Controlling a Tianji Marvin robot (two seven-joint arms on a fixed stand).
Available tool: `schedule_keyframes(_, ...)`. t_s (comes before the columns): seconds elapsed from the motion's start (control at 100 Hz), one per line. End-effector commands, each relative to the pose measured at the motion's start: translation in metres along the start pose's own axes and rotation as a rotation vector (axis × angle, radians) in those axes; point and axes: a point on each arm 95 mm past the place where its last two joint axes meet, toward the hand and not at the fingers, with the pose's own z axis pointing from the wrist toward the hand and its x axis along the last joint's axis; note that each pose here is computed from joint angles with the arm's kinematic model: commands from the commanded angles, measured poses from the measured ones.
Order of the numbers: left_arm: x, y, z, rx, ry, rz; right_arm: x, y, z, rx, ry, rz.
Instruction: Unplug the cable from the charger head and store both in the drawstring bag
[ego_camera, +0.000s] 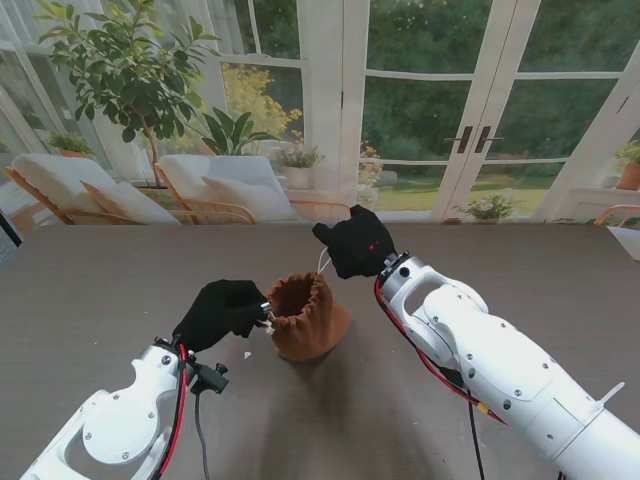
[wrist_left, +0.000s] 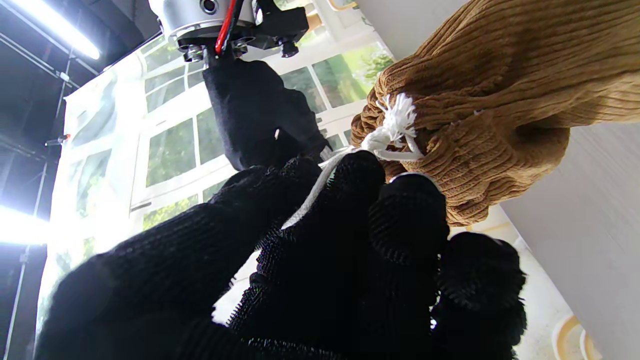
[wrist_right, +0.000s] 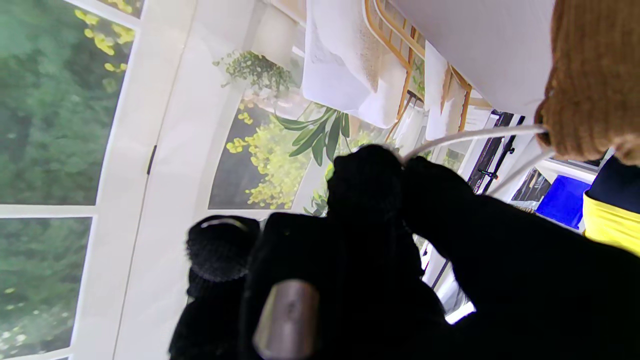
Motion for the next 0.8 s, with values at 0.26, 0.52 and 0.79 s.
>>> schedule_keyframes(0.26, 0.01, -0.002, -0.001, -0.017, 0.018, -0.004, -0.004, -0.009, -0.001, 0.061, -0.001, -0.04)
schedule_keyframes(0.52, 0.016, -0.004, -0.005, -0.024, 0.038, 0.0, -0.009, -0.01, -0.002, 0.102, 0.0, -0.075)
schedule_keyframes(0.79, 0.025, -0.01, -0.01, -0.011, 0.061, 0.006, -0.017, -0.014, -0.001, 0.144, 0.026, -0.115)
